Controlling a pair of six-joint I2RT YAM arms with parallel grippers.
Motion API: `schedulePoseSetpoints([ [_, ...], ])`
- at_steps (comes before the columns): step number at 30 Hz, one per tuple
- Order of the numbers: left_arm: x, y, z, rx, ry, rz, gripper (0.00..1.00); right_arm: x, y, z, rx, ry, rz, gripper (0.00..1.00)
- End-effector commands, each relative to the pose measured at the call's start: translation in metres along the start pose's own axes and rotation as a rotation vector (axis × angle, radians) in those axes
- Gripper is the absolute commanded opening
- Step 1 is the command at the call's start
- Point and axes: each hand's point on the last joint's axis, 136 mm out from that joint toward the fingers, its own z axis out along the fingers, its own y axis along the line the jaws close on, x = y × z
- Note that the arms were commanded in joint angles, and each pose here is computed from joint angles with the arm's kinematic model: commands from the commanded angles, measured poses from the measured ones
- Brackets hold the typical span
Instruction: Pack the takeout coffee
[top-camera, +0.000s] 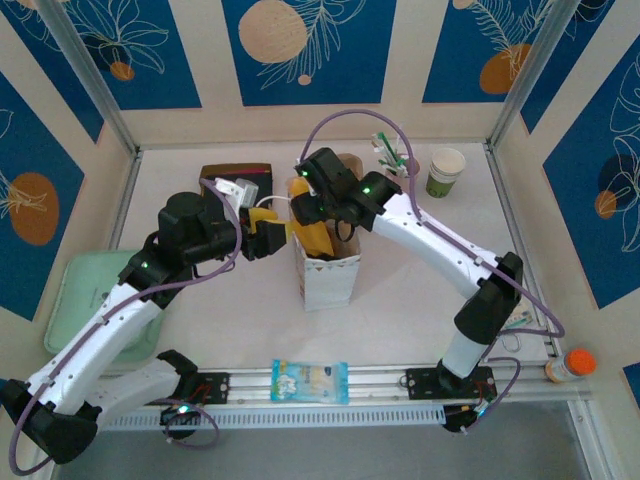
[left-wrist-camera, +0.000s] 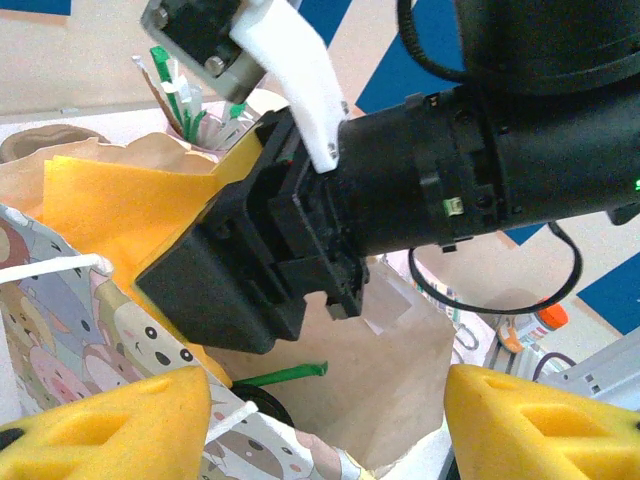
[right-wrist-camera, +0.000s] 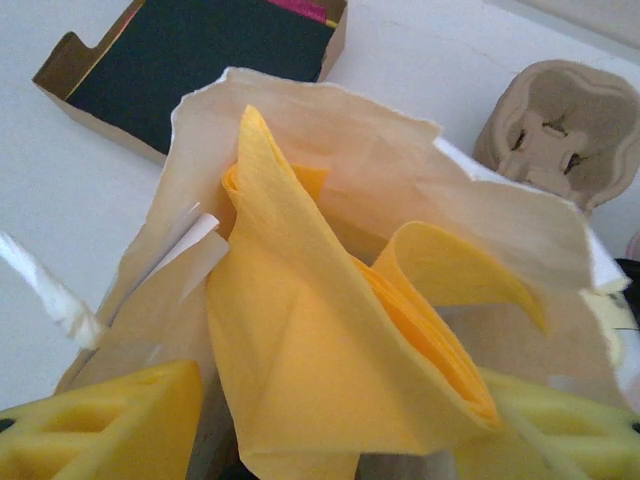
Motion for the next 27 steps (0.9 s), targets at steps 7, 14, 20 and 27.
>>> schedulePoseSetpoints([
  [7, -0.011, -0.008, -0.005, 0.001, -0.025, 0.034, 0.64, -0.029, -0.007, -0.05, 0.003, -0.13, 0.005, 0.65],
  [14, -0.011, -0.007, -0.004, 0.001, -0.027, 0.031, 0.64, -0.038, -0.001, -0.06, -0.035, -0.171, 0.006, 0.67],
  [20, -0.01, -0.008, -0.004, 0.005, -0.025, 0.026, 0.64, -0.047, 0.004, -0.047, -0.047, -0.159, -0.011, 0.68],
  [27, -0.008, -0.007, -0.005, 0.001, -0.023, 0.022, 0.64, -0.049, 0.004, -0.018, -0.05, -0.113, -0.007, 0.68],
])
